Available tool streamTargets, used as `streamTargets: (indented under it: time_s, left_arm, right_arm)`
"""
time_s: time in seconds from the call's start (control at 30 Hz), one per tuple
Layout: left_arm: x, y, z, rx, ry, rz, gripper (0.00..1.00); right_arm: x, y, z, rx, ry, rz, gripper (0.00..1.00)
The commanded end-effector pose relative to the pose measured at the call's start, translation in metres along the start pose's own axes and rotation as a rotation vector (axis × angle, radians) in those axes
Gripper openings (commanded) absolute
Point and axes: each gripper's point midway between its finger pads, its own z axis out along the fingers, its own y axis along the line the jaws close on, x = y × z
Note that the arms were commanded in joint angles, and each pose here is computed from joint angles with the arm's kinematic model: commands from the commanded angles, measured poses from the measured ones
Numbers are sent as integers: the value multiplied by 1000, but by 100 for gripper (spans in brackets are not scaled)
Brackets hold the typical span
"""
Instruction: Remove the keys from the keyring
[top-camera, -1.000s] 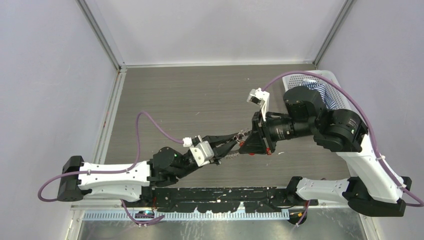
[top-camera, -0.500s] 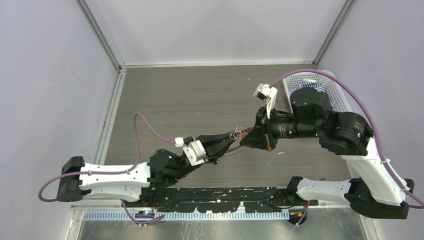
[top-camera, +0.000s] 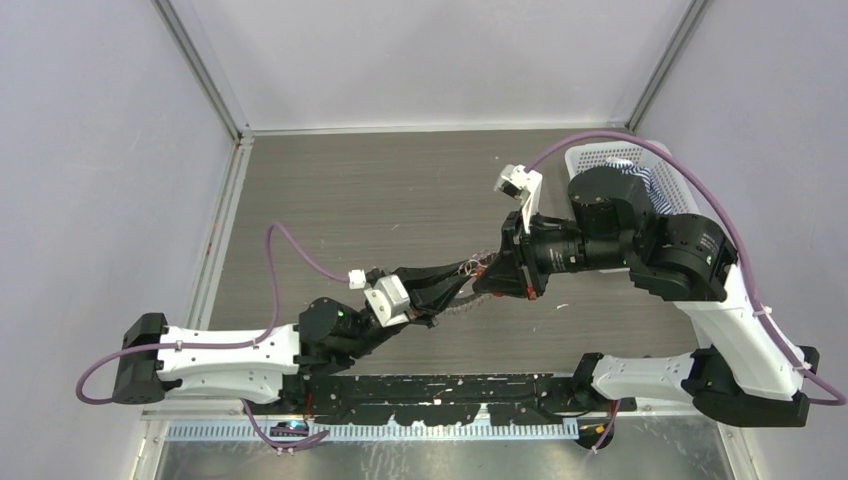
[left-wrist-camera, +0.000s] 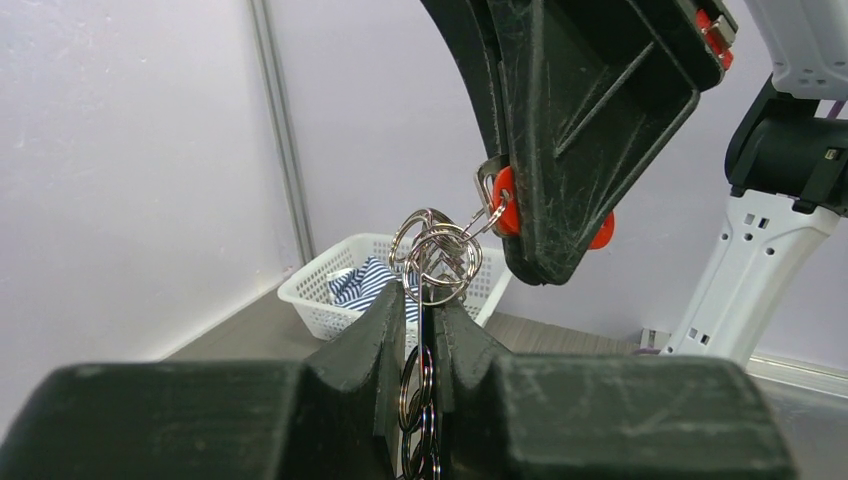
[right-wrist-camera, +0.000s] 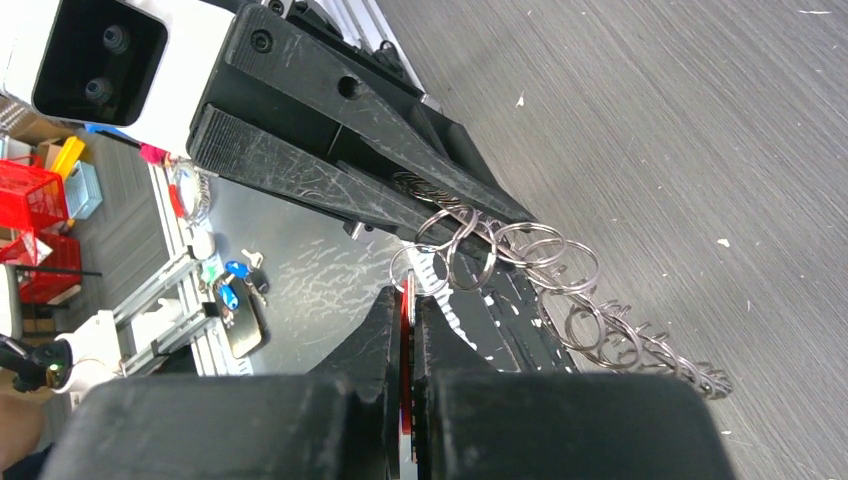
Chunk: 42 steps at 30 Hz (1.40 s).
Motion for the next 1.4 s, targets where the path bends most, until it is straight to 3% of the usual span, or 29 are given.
streamTargets:
  time_s: [0.0,0.6,1.07,1.37]
  left_arm:
    - [-20,25,2,-113,-31,-34,1]
    - [-3,4,1,-9,-14,-56,1]
    - [-28,33,-21,-154,-251,-167,0]
    - [-36,37,-22,-172,-295,-155,0]
  right_arm:
    - [-9,21,-8,-81,-40,-53,1]
    - [8,24,25,-10,98,-111,1]
    - [25,20,39,20,173,-54,1]
    - [34,35,62,-11,241,-62,1]
